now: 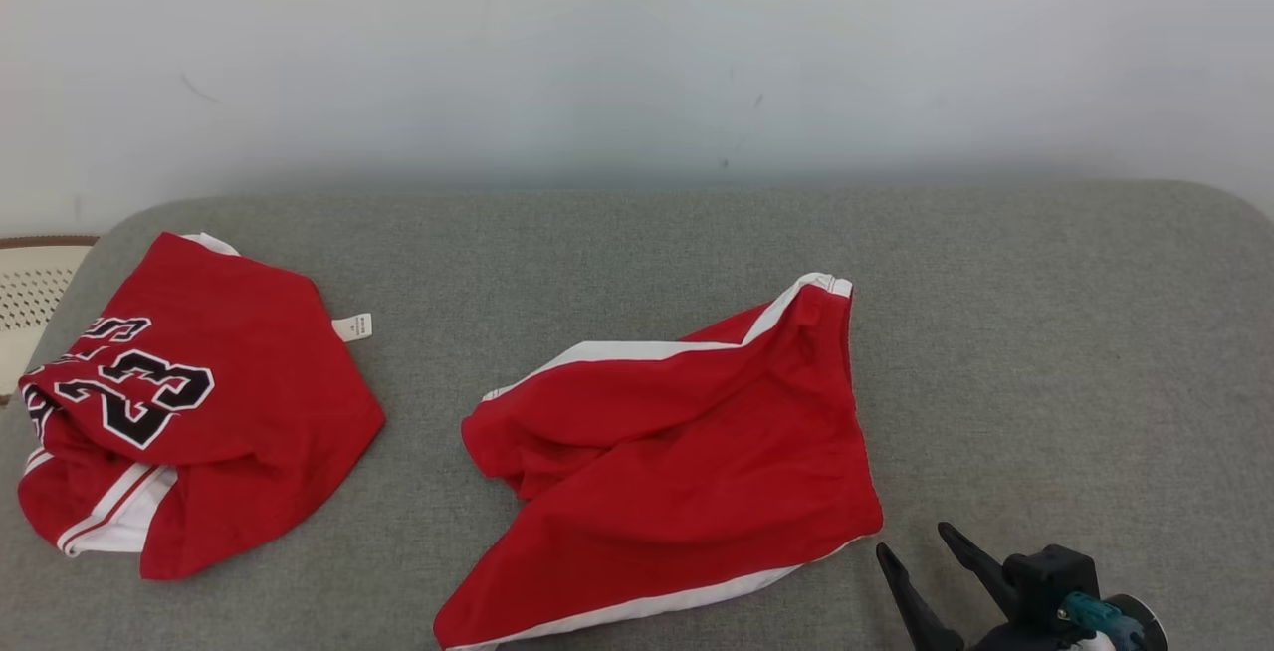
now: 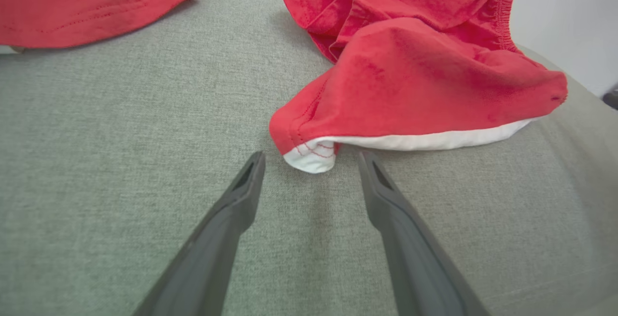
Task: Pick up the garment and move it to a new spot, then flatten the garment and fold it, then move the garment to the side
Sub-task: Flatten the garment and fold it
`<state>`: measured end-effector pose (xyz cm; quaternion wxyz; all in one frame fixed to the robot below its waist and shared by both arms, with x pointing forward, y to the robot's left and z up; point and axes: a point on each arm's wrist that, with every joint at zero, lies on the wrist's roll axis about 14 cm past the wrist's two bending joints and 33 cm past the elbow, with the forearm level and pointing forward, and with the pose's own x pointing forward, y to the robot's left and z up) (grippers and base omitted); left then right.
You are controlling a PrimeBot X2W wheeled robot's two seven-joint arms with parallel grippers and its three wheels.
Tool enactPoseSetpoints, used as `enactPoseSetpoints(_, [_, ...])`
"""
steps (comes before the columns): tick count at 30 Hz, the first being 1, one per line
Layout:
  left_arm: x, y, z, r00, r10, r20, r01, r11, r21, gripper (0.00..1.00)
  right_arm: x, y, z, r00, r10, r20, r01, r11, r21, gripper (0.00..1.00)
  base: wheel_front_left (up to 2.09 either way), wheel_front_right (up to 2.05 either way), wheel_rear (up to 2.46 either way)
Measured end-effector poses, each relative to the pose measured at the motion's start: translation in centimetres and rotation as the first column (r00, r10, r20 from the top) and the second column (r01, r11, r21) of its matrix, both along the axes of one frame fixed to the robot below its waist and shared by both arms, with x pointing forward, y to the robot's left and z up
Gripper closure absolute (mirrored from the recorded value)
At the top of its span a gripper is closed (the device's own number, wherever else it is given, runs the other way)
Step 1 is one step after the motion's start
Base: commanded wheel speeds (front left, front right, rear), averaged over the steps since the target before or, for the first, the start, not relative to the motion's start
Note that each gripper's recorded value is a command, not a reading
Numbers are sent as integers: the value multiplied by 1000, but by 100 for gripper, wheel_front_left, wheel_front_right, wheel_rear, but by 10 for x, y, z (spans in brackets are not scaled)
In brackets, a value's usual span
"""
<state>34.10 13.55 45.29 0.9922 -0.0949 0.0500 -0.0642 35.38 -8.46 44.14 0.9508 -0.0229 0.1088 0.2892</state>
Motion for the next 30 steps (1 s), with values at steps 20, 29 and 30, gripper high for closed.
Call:
enactPoseSetpoints(20, [22, -15, -15, 997, -60, -56, 61, 998, 7, 10, 23, 18, -36, 991, 84, -100, -92, 993, -75, 11, 0, 0, 0])
enactPoseSetpoints(29, [30, -20, -8, 996, -82, -34, 82, 997, -3, 100, 29, 31, -36, 988, 115, -106, -121, 991, -52, 100, 0, 0, 0])
enactPoseSetpoints(30, [30, -21, -5, 996, -82, -24, 82, 997, -4, 100, 29, 30, -35, 988, 116, -103, -121, 991, -51, 100, 0, 0, 0])
